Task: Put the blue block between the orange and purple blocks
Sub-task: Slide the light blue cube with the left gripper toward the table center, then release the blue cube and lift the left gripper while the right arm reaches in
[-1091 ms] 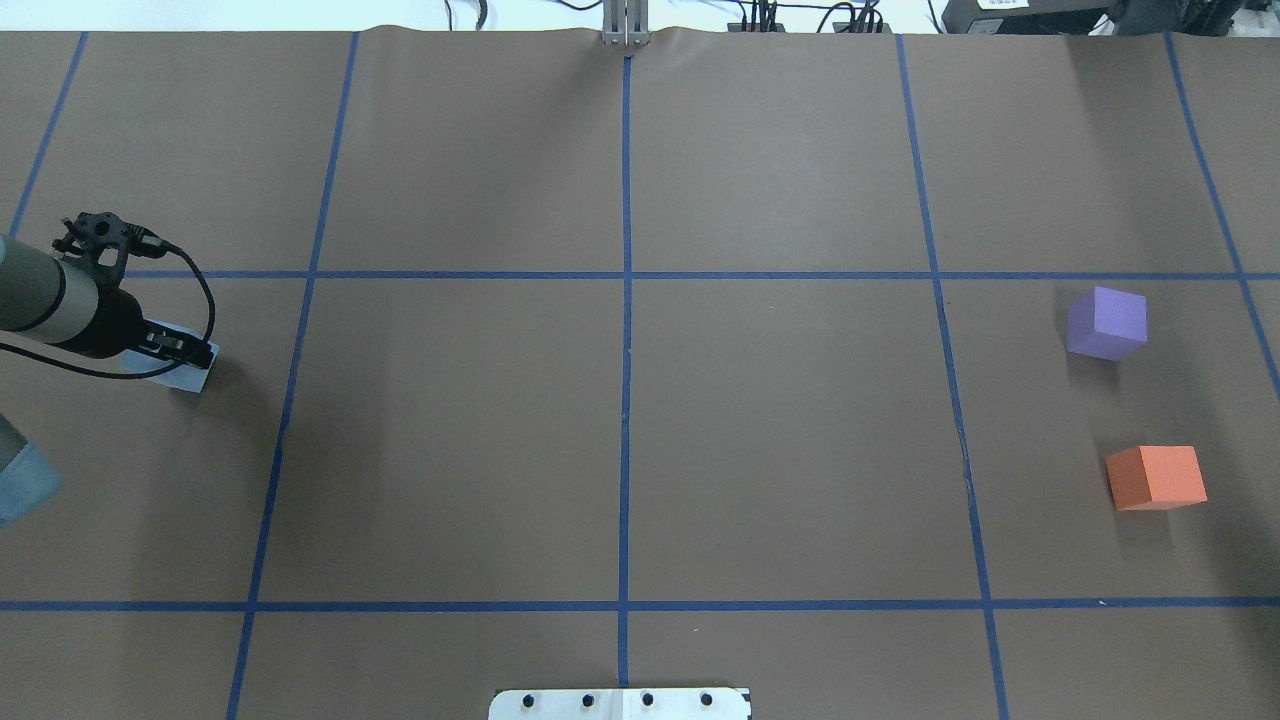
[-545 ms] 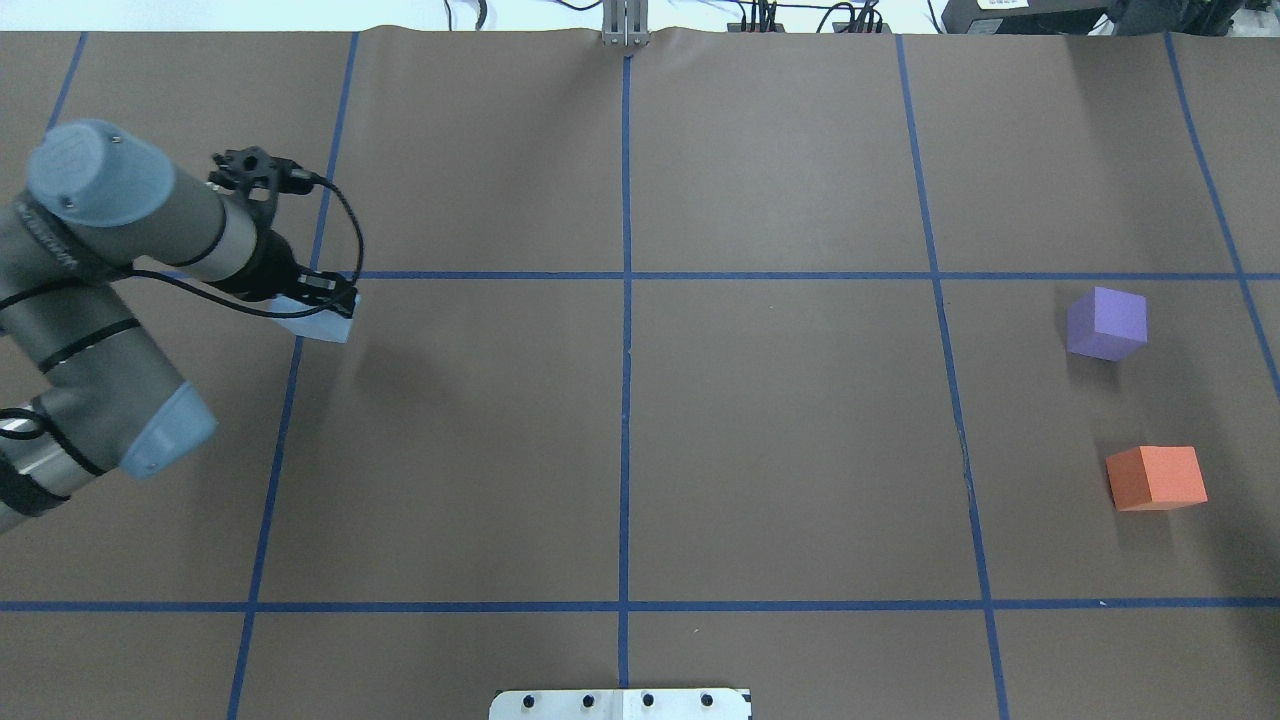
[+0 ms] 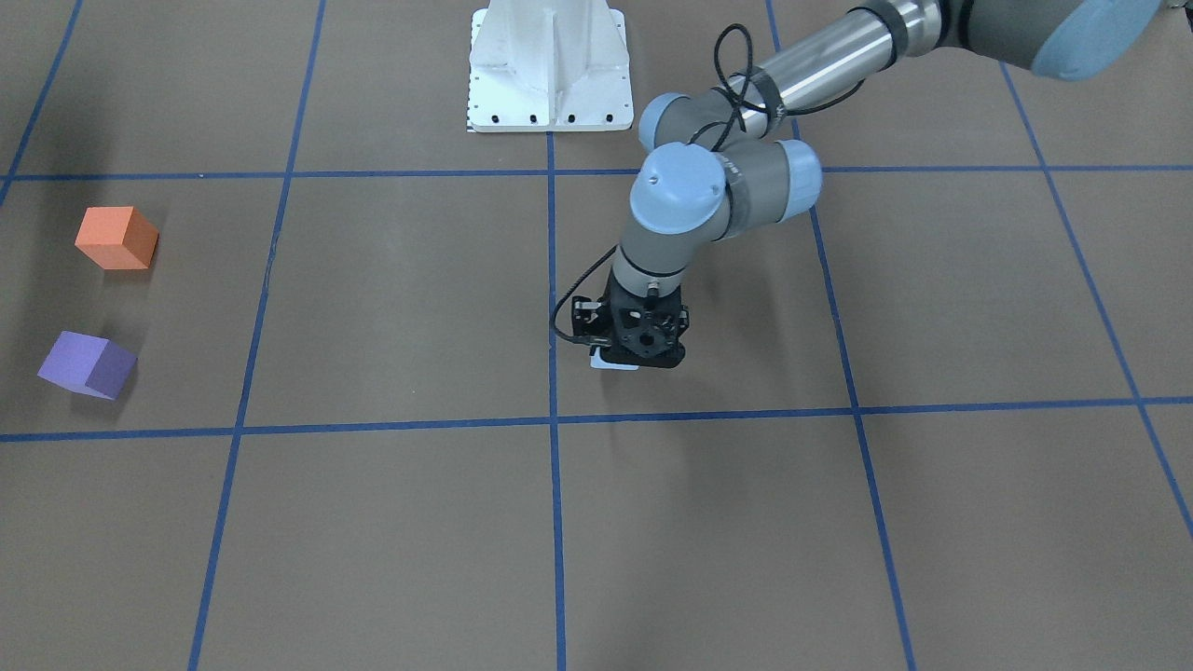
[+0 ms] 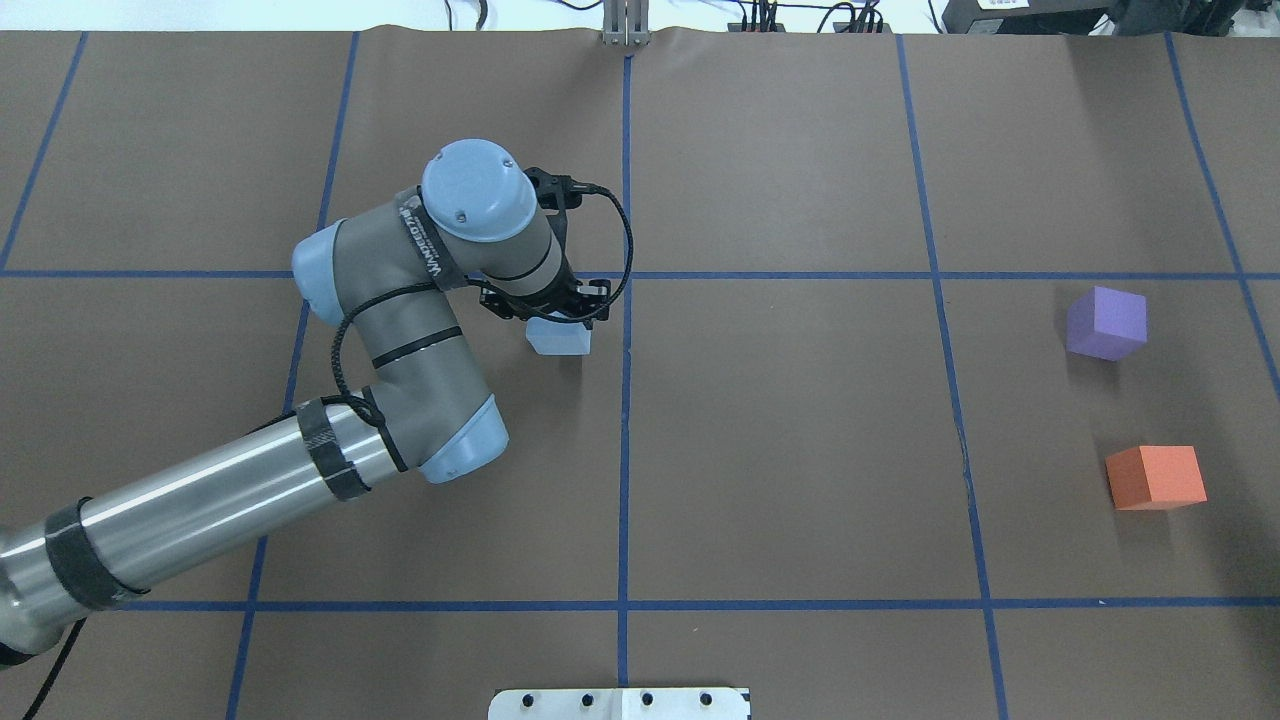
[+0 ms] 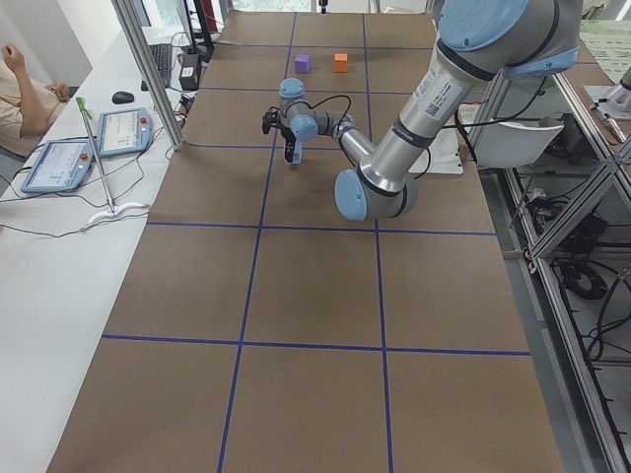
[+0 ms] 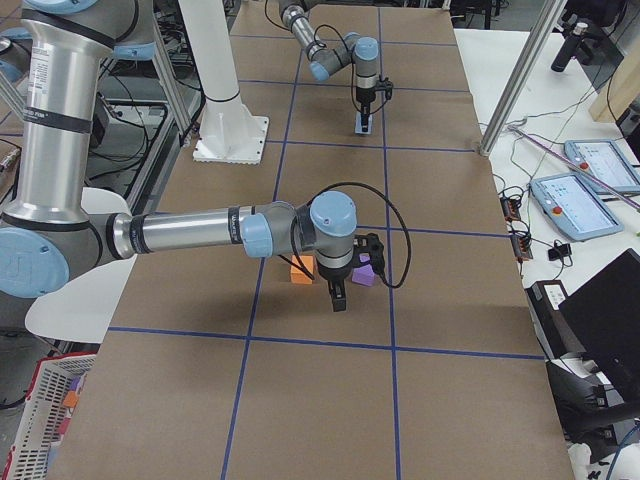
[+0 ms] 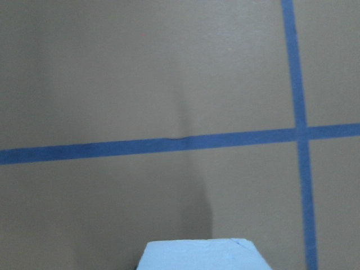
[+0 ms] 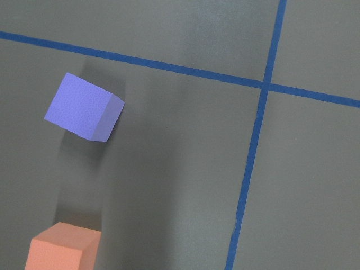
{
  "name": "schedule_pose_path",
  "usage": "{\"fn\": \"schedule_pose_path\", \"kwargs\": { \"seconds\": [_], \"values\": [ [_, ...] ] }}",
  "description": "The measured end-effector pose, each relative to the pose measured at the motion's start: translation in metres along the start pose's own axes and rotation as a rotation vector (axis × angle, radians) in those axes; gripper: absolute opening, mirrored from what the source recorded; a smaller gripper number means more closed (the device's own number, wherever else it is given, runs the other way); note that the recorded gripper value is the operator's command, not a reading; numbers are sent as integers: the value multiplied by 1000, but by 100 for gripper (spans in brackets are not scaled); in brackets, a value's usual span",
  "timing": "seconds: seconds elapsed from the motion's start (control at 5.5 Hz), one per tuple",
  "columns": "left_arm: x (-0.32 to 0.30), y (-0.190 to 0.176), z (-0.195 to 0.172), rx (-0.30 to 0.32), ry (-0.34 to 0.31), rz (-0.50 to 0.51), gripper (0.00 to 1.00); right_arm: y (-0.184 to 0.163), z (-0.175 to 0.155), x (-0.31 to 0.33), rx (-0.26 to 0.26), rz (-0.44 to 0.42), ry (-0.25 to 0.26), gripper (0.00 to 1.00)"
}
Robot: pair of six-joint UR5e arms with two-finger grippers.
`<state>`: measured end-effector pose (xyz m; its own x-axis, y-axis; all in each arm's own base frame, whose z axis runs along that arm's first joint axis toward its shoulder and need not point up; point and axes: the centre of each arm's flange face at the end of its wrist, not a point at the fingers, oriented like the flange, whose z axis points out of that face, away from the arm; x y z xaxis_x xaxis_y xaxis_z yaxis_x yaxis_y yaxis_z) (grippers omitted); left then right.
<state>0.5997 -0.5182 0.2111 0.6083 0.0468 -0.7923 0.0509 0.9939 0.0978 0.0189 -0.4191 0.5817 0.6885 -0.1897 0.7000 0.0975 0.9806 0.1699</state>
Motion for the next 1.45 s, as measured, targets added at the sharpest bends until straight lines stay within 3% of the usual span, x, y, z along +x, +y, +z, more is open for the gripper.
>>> {"fn": "schedule_pose_path", "kwargs": {
  "seconds": [0.18,0.73,0.91,1.09,1.27,1.45],
  "values": [
    [26,6,7,-7,-2,-23,100,0,1,0,-1,2,-1,100],
    [49,31,14,39,-24,11,100,-3,-2,-3,15,-14,-11,100],
    [43,13,-18,20,-19,41,100,-7,-8,-16,54,-58,-82,100],
    [17,-15,-64,-6,-15,90,100,-12,-17,-36,111,-139,-191,100],
    [-35,-48,-104,2,-25,124,100,-23,-26,-63,164,-187,-260,98],
    [-100,-65,-132,35,-48,151,100,-59,-30,-121,179,-151,-313,98]
  ]
}}
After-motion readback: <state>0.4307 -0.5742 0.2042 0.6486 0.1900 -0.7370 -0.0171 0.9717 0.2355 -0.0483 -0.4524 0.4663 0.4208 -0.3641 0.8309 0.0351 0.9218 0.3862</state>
